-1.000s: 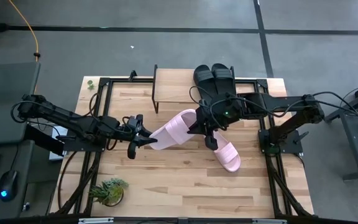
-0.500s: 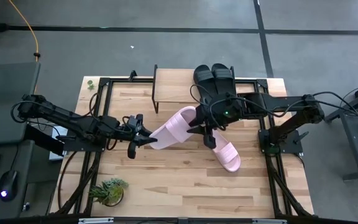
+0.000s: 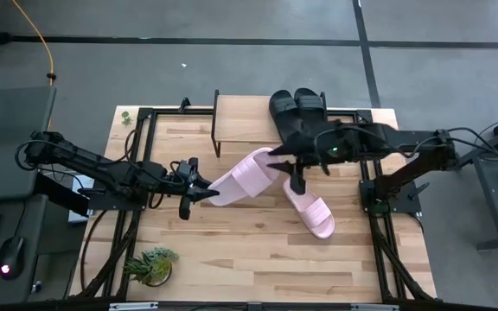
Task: Pick and place slides into the shelf
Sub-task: Put the left pink slide on the shelf
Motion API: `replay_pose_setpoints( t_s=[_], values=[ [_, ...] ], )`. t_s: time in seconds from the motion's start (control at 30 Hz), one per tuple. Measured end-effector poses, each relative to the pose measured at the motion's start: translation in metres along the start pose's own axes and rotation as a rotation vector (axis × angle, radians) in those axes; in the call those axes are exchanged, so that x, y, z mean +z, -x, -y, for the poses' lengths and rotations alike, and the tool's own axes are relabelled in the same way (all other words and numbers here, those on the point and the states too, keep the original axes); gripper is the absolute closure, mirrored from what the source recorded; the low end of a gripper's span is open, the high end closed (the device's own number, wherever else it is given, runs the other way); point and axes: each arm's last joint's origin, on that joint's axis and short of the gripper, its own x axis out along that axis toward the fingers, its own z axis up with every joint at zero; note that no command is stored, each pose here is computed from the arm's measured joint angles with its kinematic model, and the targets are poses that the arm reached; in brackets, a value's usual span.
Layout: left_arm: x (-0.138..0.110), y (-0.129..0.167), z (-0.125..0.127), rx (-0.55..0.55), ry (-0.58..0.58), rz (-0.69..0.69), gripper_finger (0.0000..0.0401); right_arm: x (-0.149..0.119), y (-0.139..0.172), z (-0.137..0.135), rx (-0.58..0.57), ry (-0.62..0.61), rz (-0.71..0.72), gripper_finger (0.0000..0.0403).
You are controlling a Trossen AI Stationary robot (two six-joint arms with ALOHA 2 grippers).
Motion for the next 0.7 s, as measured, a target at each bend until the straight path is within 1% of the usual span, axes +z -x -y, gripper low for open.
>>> replay_pose_setpoints(
  t_s=[0.07, 0.17, 0.3, 0.4, 0.47, 0.57, 0.7],
  values=[
    [0.000, 0.000, -0.001, 0.020, -0.004, 0.003, 0.0342, 0.001, 0.009, 0.002, -0.054, 0.001, 0.010, 0.0263],
    [0.000, 0.000, -0.002, 0.064, -0.006, 0.011, 0.0342, -0.003, 0.020, 0.006, -0.143, 0.019, -0.017, 0.0263],
    [-0.001, 0.000, -0.004, 0.126, -0.012, 0.023, 0.0341, -0.014, 0.029, 0.012, -0.288, 0.032, -0.106, 0.0263],
    [0.000, 0.000, -0.005, 0.163, -0.025, 0.036, 0.0341, -0.022, 0.031, 0.015, -0.372, 0.030, -0.177, 0.0263],
    [0.000, 0.001, -0.006, 0.193, -0.026, 0.047, 0.0341, -0.026, 0.032, 0.017, -0.407, 0.015, -0.207, 0.0263],
    [0.000, -0.002, -0.007, 0.235, -0.025, 0.068, 0.0341, -0.028, 0.030, 0.016, -0.415, 0.022, -0.228, 0.0263],
    [0.002, -0.013, -0.004, 0.218, -0.010, 0.141, 0.0341, -0.028, 0.030, 0.009, -0.414, 0.047, -0.220, 0.0263]
  ],
)
